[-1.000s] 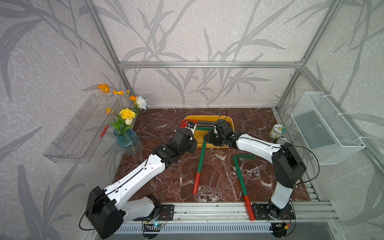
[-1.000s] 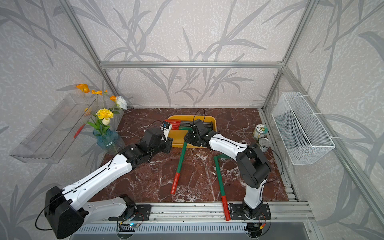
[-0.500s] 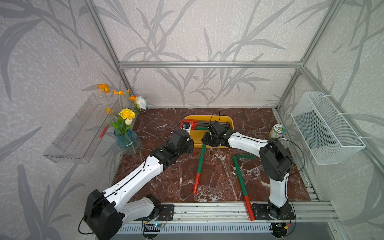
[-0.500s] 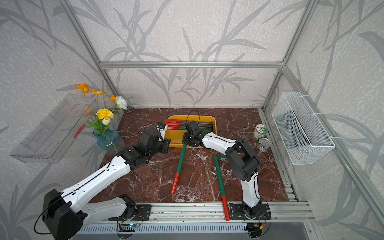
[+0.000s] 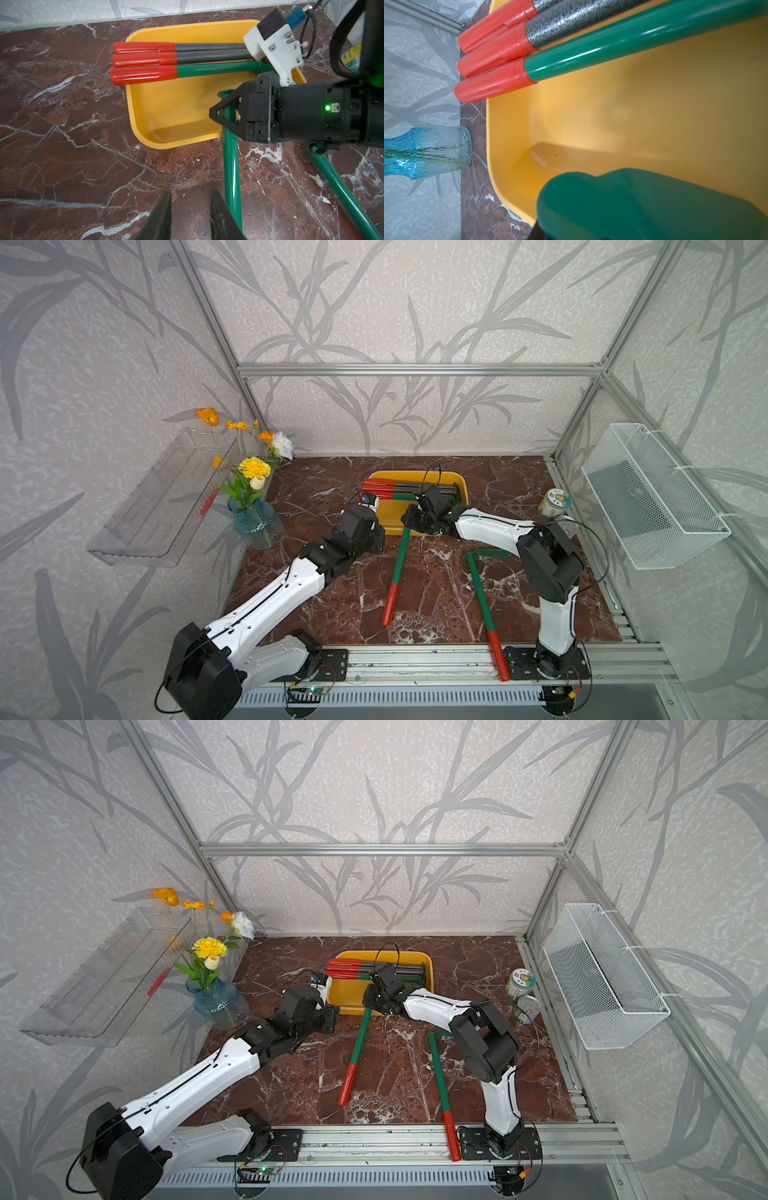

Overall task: Put the small hoe into the storage box
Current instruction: Pick up the hoe from the center of the board.

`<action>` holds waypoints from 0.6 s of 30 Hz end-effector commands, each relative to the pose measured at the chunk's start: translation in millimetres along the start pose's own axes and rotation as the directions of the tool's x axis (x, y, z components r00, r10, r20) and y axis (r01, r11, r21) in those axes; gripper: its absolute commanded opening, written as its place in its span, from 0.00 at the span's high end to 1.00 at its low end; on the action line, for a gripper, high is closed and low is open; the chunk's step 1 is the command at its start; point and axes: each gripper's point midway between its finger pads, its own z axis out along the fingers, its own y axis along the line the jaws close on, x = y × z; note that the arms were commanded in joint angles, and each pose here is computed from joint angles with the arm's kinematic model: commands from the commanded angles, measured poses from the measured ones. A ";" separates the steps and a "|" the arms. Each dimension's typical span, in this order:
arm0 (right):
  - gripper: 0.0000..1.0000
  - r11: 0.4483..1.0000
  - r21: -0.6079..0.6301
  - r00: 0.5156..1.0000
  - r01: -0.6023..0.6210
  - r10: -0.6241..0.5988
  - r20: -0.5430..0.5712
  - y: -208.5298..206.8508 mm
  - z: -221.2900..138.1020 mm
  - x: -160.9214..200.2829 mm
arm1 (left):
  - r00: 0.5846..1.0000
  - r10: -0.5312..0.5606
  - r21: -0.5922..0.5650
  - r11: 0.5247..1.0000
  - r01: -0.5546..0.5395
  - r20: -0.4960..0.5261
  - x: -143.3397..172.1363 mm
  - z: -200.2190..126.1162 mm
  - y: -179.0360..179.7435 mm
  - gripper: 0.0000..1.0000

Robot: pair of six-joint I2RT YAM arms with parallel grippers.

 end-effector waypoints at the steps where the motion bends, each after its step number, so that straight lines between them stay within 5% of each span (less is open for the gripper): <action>1: 1.00 0.993 -0.117 0.990 0.006 0.011 0.143 40.4 -41.8 -36.8 | 0.999 -0.038 0.031 0.999 0.037 0.019 -2.1 -5.7 -2.9 0.68; 9: 1.00 0.955 -0.295 0.950 0.026 0.068 0.306 80.3 -99.3 -83.1 | 0.976 -0.211 0.235 0.952 0.196 0.042 -20.5 -23.0 -35.0 0.65; 18: 1.00 0.874 -0.472 0.845 0.113 0.165 0.509 97.9 -153.4 -134.7 | 0.912 -0.410 0.494 0.790 0.362 -0.012 -30.6 -42.7 -72.9 0.64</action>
